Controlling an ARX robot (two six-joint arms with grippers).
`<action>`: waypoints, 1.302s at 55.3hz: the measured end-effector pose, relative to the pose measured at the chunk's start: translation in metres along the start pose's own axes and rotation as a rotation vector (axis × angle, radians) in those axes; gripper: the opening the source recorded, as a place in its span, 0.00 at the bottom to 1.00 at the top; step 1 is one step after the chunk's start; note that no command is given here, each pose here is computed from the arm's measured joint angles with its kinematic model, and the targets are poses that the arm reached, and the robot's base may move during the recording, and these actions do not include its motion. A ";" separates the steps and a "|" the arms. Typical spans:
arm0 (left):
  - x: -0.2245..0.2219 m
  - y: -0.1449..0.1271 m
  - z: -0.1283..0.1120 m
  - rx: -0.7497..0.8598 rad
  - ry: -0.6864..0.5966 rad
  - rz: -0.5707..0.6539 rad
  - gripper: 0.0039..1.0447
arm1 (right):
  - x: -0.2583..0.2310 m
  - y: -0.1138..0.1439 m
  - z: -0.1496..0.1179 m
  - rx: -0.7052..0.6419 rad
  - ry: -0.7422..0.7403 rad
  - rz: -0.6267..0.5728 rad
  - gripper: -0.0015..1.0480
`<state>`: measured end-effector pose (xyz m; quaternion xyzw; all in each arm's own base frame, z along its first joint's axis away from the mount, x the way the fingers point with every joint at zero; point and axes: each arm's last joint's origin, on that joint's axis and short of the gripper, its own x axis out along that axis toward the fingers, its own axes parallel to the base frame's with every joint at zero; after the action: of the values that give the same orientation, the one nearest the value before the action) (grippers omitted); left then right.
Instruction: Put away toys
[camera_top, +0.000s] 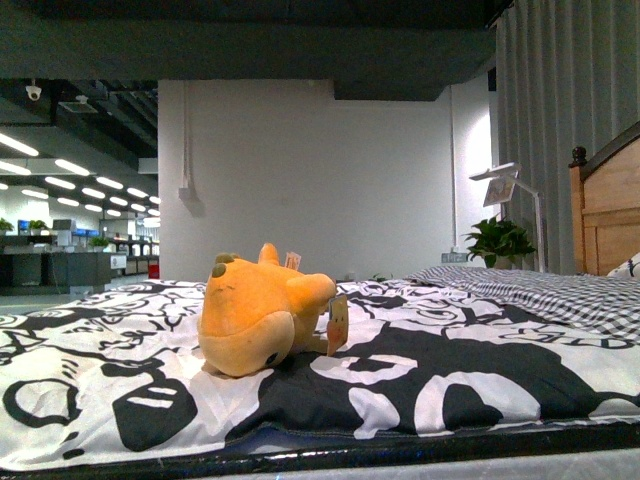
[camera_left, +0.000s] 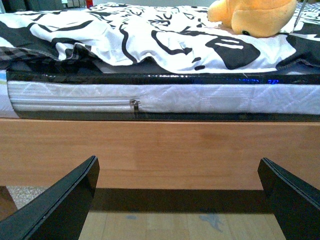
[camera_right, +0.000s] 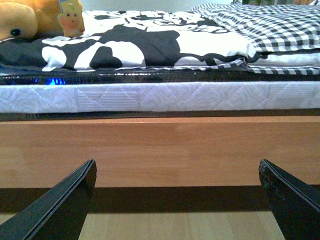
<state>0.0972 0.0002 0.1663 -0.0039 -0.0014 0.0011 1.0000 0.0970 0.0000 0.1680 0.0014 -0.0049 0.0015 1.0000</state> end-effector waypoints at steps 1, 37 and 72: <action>0.000 0.000 0.000 0.000 0.000 0.000 0.94 | 0.000 0.000 0.000 0.000 0.000 0.000 0.94; 0.000 0.000 0.000 0.000 0.000 0.000 0.94 | 0.000 0.000 0.000 0.000 0.000 0.000 0.94; 0.000 0.000 0.000 0.000 0.000 -0.003 0.94 | 0.000 0.000 0.000 0.000 -0.001 -0.007 0.94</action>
<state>0.0972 0.0001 0.1663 -0.0039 -0.0016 -0.0004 1.0000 0.0970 -0.0002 0.1681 0.0014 -0.0052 -0.0021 1.0000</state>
